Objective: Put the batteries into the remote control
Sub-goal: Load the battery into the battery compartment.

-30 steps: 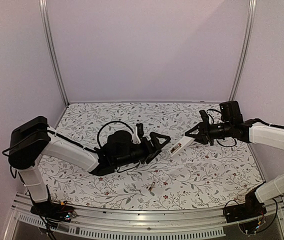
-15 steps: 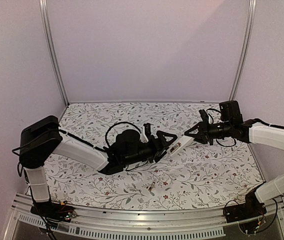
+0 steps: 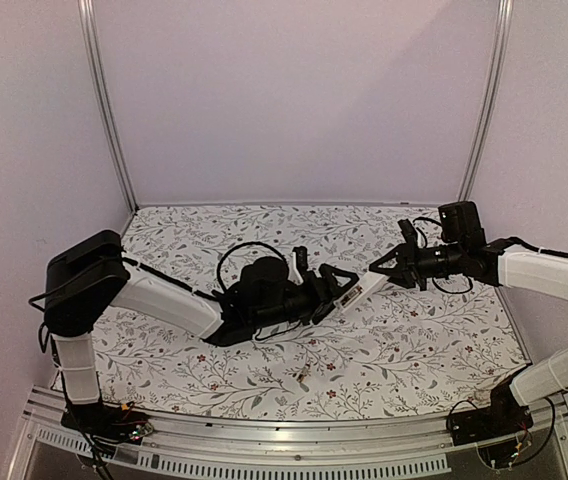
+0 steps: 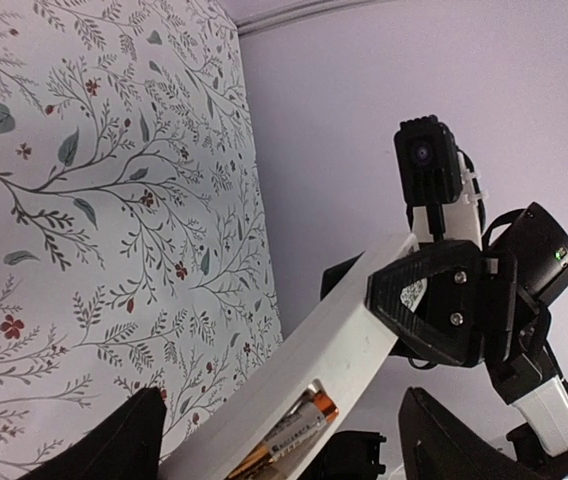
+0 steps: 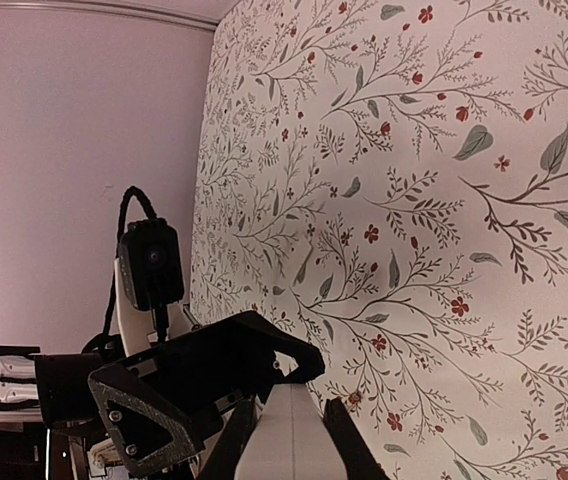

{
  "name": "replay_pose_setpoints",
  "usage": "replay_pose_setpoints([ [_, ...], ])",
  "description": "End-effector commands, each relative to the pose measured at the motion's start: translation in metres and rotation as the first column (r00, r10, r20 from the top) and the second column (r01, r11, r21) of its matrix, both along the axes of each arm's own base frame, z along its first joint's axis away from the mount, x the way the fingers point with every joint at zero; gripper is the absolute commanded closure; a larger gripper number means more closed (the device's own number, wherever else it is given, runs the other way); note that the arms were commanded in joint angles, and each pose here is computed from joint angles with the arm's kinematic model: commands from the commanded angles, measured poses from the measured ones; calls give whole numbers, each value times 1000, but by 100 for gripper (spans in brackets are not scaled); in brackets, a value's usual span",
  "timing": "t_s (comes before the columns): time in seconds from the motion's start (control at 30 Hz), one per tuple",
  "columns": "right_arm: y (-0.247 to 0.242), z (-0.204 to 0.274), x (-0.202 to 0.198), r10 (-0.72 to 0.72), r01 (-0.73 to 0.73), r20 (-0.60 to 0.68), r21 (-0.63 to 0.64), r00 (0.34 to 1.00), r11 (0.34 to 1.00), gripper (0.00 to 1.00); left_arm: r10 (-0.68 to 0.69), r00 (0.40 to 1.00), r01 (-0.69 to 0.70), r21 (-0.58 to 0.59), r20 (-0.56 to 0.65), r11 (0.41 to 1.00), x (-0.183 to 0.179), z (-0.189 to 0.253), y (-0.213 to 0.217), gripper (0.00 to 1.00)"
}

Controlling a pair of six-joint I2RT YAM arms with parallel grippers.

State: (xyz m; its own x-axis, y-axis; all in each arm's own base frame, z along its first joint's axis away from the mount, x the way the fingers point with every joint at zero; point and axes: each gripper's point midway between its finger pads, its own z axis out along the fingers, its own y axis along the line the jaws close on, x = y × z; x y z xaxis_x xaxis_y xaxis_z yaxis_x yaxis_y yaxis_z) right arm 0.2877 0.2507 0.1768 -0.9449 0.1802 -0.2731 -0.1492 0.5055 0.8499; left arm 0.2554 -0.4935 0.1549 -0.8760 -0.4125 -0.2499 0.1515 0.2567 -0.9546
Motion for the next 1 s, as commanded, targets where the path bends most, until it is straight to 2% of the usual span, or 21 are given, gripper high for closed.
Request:
replay_pose_setpoints([
  [0.0, 5, 19, 5, 3, -4, 63, 21, 998, 1000, 100, -64, 998, 63, 4, 11, 998, -11, 4, -14, 19],
  [0.4, 5, 18, 6, 5, -5, 66, 7, 998, 1000, 100, -89, 996, 87, 44, 25, 995, -11, 4, -20, 23],
  [0.63, 5, 21, 5, 11, -11, 70, 11, 998, 1000, 100, -84, 996, 84, 40, 11, 996, -10, 0, -19, 32],
  [0.97, 7, 29, 4, 21, -23, 84, 27, 996, 999, 100, -64, 998, 64, 24, -6, 998, -6, -6, -10, 50],
])
